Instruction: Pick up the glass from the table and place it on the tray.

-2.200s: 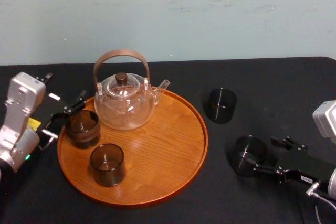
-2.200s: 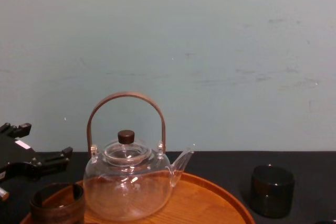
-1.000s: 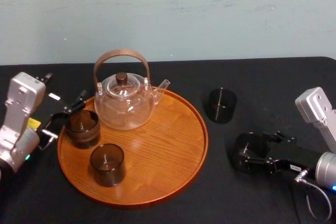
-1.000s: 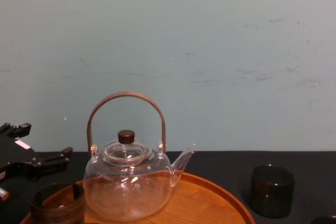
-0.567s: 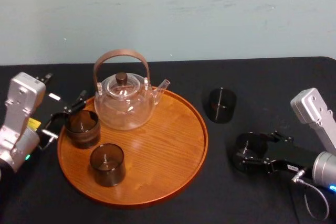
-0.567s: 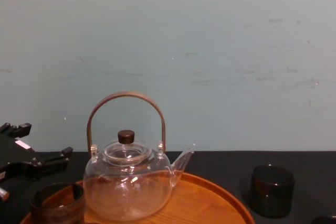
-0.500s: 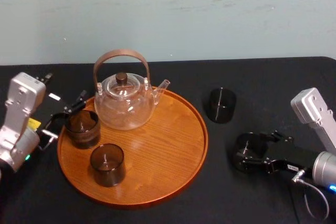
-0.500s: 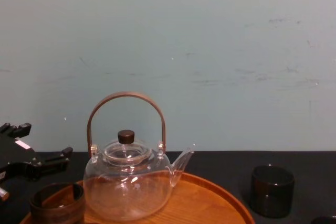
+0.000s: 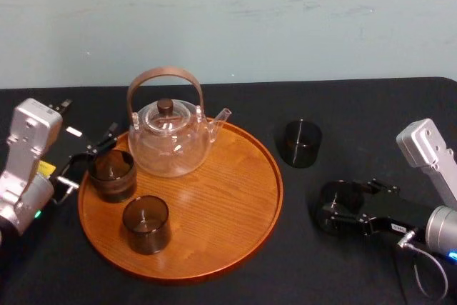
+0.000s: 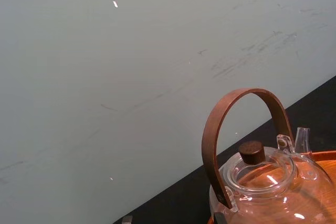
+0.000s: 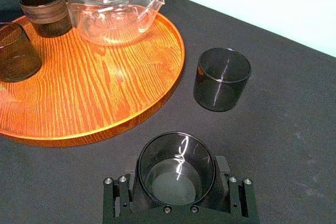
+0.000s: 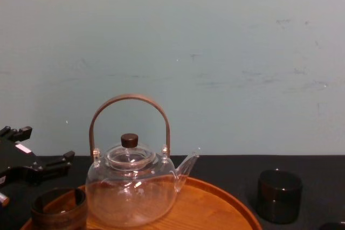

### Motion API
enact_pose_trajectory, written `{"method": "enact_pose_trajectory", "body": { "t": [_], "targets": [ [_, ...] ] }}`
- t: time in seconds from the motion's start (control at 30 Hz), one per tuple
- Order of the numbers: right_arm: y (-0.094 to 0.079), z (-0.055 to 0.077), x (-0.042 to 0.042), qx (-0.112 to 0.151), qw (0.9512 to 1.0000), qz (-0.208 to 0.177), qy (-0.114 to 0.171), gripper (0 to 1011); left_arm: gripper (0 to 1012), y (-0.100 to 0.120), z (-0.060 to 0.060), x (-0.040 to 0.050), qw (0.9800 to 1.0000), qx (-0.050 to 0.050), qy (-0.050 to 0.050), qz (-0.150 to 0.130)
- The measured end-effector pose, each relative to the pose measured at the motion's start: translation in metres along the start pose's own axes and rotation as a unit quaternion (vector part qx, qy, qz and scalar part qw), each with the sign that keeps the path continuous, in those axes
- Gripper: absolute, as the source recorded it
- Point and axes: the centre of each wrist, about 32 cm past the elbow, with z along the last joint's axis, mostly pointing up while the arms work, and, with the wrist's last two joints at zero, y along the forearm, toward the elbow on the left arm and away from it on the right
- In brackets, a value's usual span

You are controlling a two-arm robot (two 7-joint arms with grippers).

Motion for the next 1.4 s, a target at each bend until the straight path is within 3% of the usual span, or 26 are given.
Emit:
{"method": "enact_pose_trajectory", "body": {
  "t": [0.43, 0.67, 1.03, 1.4],
  "targets": [
    [0.000, 0.000, 0.0003, 0.000, 1.0000, 0.001, 0.002, 898, 1001, 0.000, 0.000, 0.0000, 1.0000, 0.000, 0.000, 0.000],
    [-0.002, 0.002, 0.0044, 0.022, 0.9997, 0.013, 0.002, 898, 1001, 0.000, 0.000, 0.0000, 1.0000, 0.000, 0.000, 0.000],
    [0.007, 0.022, 0.0096, 0.063, 0.9971, 0.041, -0.014, 898, 1002, 0.000, 0.000, 0.0000, 1.0000, 0.000, 0.000, 0.000],
    [0.028, 0.052, 0.0011, 0.111, 0.9893, 0.086, -0.039, 898, 1001, 0.000, 0.000, 0.0000, 1.0000, 0.000, 0.000, 0.000]
  ]
}}
